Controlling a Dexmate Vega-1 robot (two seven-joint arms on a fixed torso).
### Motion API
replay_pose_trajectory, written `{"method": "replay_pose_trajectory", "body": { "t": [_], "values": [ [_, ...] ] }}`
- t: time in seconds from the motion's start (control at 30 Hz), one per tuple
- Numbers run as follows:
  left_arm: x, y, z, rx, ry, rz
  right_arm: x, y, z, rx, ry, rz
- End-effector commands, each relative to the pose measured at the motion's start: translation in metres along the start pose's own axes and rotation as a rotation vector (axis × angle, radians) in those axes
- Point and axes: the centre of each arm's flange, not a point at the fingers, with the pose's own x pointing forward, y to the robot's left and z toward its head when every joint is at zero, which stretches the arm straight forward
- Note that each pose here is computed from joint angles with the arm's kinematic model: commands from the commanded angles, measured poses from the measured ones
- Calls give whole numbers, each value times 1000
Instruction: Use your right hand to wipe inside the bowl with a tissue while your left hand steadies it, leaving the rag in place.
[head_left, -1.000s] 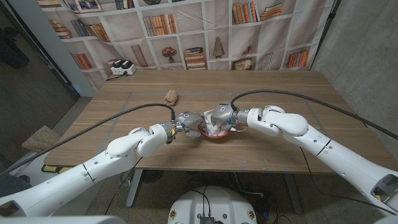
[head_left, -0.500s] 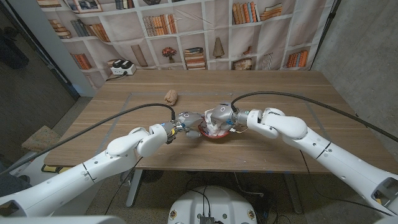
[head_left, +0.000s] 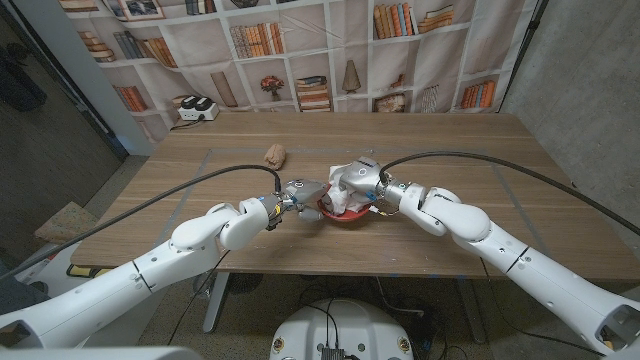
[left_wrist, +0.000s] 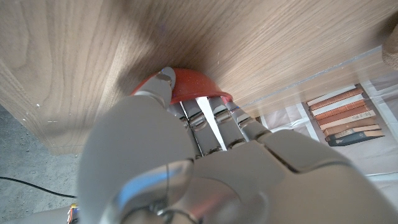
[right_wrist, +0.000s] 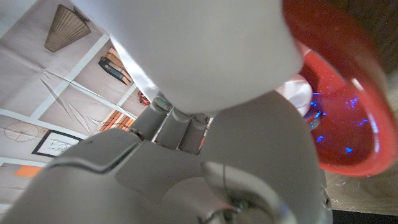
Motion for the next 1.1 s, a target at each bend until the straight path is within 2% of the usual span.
{"method": "replay_pose_trajectory", "body": {
  "t": [0.03, 0.27, 0.63, 0.8, 0.87, 1.1],
  "values": [
    [1, -2, -1, -12, 2, -4, 9, 1, 4, -57, 15, 209],
    [2, -2, -3, -11, 1, -2, 13, -10, 0, -94, 4, 343],
    [5, 0, -6, -7, -3, -4, 12, -42, -2, -41, -96, 422],
    [7, 1, -6, -6, -5, -4, 13, -47, -1, -4, -124, 462],
    [7, 1, -6, -5, -5, -4, 14, -48, -1, 12, -131, 459],
    [9, 2, -5, -3, -11, -9, 11, -46, -2, 19, -125, 377]
  ]
}}
